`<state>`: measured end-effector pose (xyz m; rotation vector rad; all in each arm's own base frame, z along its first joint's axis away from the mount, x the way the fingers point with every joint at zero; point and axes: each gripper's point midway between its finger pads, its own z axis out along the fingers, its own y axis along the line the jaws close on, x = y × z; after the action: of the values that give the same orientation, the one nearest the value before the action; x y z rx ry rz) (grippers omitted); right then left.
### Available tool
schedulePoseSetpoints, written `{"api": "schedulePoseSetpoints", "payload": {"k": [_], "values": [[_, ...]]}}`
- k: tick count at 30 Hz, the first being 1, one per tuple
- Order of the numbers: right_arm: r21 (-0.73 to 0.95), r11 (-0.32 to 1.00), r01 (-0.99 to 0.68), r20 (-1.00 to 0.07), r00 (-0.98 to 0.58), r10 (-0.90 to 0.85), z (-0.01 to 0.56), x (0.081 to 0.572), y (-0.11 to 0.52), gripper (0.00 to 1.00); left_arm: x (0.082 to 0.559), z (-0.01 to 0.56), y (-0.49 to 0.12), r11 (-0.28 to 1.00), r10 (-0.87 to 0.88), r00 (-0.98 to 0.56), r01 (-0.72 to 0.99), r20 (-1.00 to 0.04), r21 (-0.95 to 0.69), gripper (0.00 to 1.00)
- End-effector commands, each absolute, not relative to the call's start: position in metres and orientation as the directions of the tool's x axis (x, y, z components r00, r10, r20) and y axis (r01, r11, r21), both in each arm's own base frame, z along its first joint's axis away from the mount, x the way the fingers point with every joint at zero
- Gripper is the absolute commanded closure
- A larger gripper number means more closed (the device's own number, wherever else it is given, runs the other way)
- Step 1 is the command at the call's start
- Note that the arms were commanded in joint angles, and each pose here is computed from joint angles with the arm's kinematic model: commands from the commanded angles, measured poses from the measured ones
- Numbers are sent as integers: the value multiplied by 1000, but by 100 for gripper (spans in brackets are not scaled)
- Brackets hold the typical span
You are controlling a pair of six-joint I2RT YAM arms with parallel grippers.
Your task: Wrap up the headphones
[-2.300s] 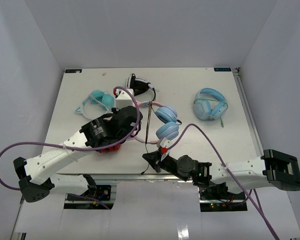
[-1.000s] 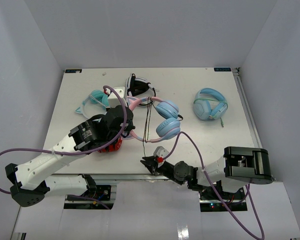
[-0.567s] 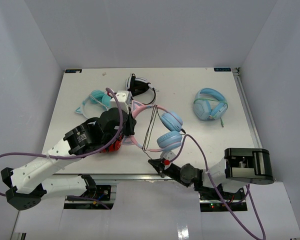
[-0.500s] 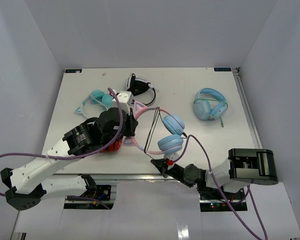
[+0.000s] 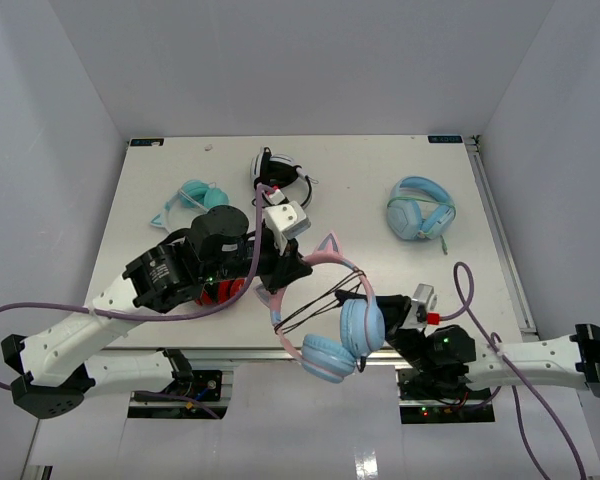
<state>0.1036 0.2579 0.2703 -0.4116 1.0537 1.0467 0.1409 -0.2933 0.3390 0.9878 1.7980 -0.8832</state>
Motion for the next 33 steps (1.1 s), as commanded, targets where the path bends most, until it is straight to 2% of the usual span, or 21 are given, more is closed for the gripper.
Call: {"api": "schedulePoseSetpoints", "payload": {"k": [1,6,9,12,16,18,24,29,33], "values": [[213,557,-803,-898,64,435,230,115,231,92,121,355,-303,194,309,-63,981,-949,-2,100],[255,614,-747,-933,-23,359,225,123,223,92,153,315,-303,208,465,64,962,-883,179,100],[284,661,-695,-944,-80,321,208,130,220,92,166,292,-310,168,532,123,954,-838,247,100],[288,707,-646,-956,-143,258,190,134,220,92,174,267,-313,70,592,235,938,-771,339,100],[254,756,-603,-967,-181,180,180,138,218,92,173,234,-313,-133,602,439,879,-667,458,100],[244,767,-593,-968,-196,157,178,138,215,92,180,222,-311,-173,610,485,853,-626,493,100],[275,757,-592,-959,-222,174,189,135,208,92,224,191,-300,-168,670,428,884,-607,437,100],[220,814,-538,-972,-191,136,188,144,194,92,251,159,-293,-176,691,402,900,-601,400,100],[187,867,-462,-977,-180,115,183,154,187,92,274,152,-293,-149,690,405,890,-600,430,100]]}}
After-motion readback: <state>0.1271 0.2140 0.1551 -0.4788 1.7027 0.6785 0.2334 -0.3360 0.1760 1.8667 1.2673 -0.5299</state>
